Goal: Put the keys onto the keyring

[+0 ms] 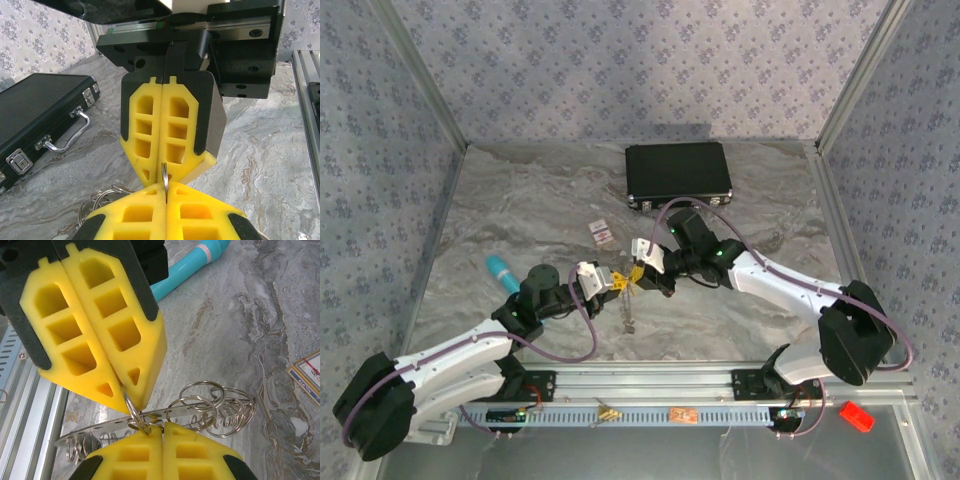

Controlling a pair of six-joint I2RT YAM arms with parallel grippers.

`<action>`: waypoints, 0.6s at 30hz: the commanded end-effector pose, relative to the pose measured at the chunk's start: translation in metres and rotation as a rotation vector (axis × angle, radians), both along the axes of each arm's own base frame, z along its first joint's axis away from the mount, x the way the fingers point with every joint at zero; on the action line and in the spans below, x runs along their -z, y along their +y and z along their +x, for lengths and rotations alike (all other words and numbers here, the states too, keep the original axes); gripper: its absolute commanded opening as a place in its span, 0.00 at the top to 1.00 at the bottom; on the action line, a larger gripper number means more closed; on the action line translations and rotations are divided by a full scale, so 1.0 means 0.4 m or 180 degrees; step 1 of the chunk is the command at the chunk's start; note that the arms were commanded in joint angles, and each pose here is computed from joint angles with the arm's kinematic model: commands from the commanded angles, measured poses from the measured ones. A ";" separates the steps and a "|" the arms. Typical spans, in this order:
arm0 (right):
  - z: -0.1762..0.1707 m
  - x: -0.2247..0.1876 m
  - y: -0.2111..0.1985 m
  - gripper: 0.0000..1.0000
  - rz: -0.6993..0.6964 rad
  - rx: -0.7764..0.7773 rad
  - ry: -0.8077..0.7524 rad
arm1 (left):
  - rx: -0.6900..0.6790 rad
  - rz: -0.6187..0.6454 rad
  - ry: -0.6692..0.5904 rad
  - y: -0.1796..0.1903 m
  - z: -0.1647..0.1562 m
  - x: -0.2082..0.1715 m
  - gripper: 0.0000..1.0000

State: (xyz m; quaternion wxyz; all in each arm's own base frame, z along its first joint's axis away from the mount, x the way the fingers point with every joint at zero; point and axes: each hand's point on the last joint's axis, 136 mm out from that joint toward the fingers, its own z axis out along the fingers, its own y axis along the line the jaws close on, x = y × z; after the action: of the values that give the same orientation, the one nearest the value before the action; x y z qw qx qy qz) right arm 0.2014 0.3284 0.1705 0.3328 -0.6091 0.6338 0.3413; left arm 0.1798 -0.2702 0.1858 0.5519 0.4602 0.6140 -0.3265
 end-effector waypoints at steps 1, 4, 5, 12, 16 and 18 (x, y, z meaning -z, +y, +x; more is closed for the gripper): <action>0.001 -0.034 -0.010 0.90 0.0114 0.0020 -0.0066 | 0.0110 -0.0205 -0.0222 -0.010 -0.012 -0.057 1.00; 0.001 -0.035 -0.024 0.76 0.0165 0.0081 -0.0075 | 0.0102 -0.0213 -0.0233 -0.009 -0.012 -0.060 1.00; 0.000 -0.034 -0.028 0.73 0.0183 0.0083 -0.0081 | 0.0098 -0.0219 -0.0240 -0.009 -0.012 -0.062 1.00; -0.033 0.009 -0.033 0.65 0.0224 0.0065 0.0026 | 0.0087 -0.0255 -0.0265 -0.008 -0.011 -0.072 1.00; -0.022 0.021 -0.013 0.65 0.0225 0.0106 -0.0017 | 0.0072 -0.0279 -0.0281 -0.007 -0.009 -0.078 1.00; -0.018 0.020 -0.001 0.64 0.0280 0.0090 -0.0001 | 0.0067 -0.0293 -0.0282 -0.006 -0.010 -0.081 1.00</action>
State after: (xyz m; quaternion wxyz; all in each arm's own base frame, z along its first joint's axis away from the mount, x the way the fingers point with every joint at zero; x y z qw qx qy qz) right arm 0.1894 0.3193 0.1576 0.3505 -0.5930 0.6327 0.3539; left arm 0.1802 -0.2705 0.1927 0.5626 0.4578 0.6053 -0.3279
